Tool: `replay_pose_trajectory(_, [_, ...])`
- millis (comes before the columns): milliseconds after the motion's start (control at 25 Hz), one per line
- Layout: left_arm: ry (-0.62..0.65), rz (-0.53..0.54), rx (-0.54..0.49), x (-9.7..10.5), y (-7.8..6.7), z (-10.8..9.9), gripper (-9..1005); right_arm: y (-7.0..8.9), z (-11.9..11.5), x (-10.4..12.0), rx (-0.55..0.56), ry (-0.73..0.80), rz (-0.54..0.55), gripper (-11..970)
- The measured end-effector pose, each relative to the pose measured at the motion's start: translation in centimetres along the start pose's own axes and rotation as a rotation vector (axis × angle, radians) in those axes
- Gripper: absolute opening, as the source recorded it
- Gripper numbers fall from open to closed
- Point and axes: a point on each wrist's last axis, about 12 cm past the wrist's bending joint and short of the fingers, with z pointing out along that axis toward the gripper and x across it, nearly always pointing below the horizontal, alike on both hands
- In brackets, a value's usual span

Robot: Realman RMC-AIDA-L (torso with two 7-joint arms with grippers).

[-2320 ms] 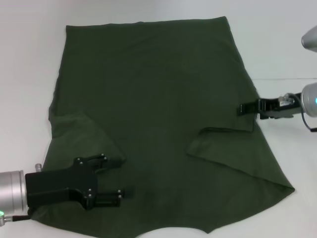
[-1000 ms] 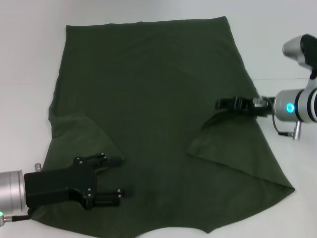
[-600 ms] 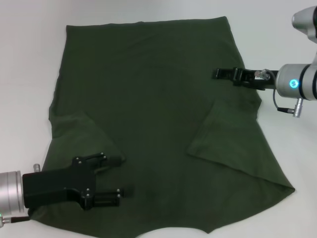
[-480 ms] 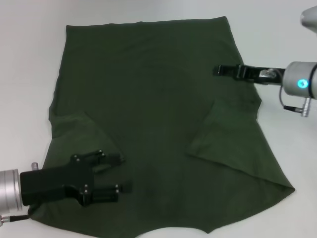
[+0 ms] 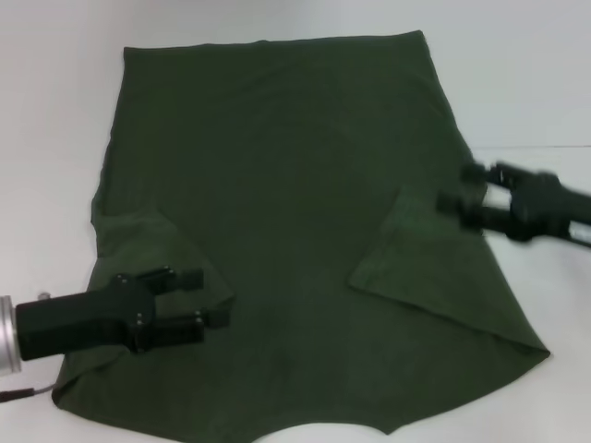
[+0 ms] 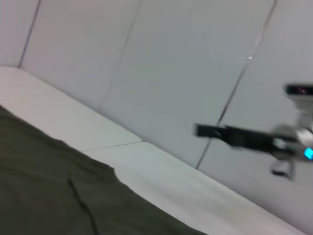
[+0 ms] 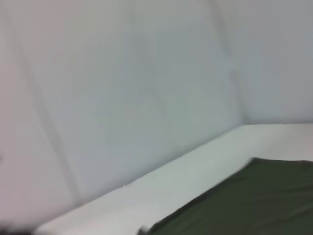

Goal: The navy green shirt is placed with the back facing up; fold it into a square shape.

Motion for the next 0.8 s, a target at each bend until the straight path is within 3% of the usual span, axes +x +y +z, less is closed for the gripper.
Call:
replay_pose_trajectory(200, [0.022,-0.136,-0.069,-1.4,0.9,-1.6,883,1.6,-2.4,2.7,-0.089,0.079,-0.087,847])
replay_pose_trajectory(480, [-0.005,-0.433,-0.201,-3.9,2.4,-5.5,883,2.4,-3.2,4.4,-0.161,0.200,-0.115,847])
replay_pose_trajectory(520, [-0.013,-0.529,-0.265,-3.7,2.8,-6.7,883,2.4,-3.3,4.4,-0.168,0.207,-0.118,847])
replay_pose_trajectory(800, [-0.006,-0.731,-0.414,-1.9,3.6,-9.2,882,2.7,-4.0,3.9,-0.233,0.219,-0.150,847])
